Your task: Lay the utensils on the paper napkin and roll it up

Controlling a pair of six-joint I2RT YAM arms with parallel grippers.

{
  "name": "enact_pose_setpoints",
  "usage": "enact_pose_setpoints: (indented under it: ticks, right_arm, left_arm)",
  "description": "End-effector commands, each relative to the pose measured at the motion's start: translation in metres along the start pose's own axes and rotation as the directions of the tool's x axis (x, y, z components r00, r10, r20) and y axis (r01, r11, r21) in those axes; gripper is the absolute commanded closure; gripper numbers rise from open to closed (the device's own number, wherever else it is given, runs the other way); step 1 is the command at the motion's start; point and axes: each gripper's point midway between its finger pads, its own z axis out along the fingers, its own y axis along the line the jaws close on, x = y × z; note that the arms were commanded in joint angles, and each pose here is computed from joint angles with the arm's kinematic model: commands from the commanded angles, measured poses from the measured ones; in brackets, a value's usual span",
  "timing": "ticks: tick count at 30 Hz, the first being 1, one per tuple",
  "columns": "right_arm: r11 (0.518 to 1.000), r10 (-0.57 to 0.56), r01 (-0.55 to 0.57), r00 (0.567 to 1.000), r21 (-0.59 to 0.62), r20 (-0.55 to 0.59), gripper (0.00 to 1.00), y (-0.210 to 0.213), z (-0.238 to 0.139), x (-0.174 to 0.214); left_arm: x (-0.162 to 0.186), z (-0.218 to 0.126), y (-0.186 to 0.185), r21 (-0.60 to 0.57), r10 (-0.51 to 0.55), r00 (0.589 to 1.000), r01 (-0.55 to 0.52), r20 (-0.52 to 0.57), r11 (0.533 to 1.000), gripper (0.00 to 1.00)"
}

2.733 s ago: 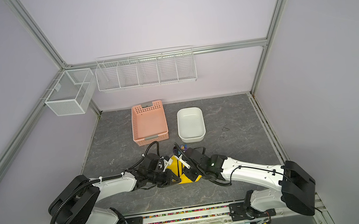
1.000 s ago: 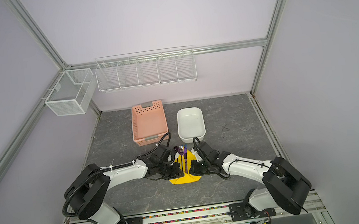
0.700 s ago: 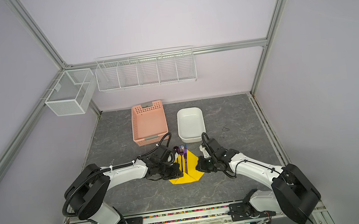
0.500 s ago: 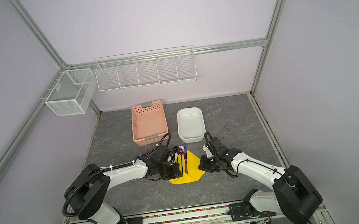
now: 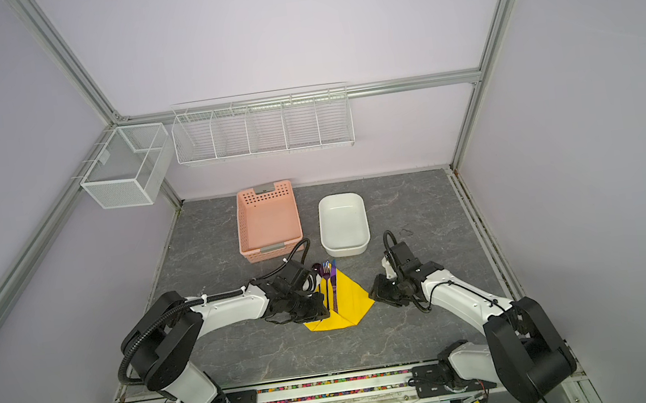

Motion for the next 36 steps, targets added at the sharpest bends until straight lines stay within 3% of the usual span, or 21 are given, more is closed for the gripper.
enact_pose_setpoints:
  ticks: [1, 14, 27, 36]
  right_arm:
    - [1.0, -0.005, 0.005, 0.999, 0.015, -0.042, 0.58, -0.011, 0.008, 0.006]
    - [0.998, -0.01, 0.002, 0.994, -0.066, -0.113, 0.58, -0.005, 0.036, 0.002]
    - [0.954, -0.079, 0.022, 0.98, -0.299, -0.183, 0.62, 0.059, 0.049, 0.025]
    - [0.973, -0.091, 0.07, 0.992, -0.219, -0.087, 0.63, 0.043, 0.033, 0.013]
  left_arm:
    - [-0.004, 0.001, -0.005, -0.005, 0.021, 1.0, -0.021, 0.001, 1.0, 1.0]
    - [-0.006, -0.001, -0.005, -0.012, 0.019, 1.0, -0.019, 0.008, 1.0, 1.0]
    - [-0.006, -0.001, -0.005, -0.016, 0.021, 1.0, -0.021, 0.008, 1.0, 1.0]
    - [-0.006, 0.0, -0.005, -0.014, 0.022, 1.0, -0.022, 0.006, 1.0, 1.0]
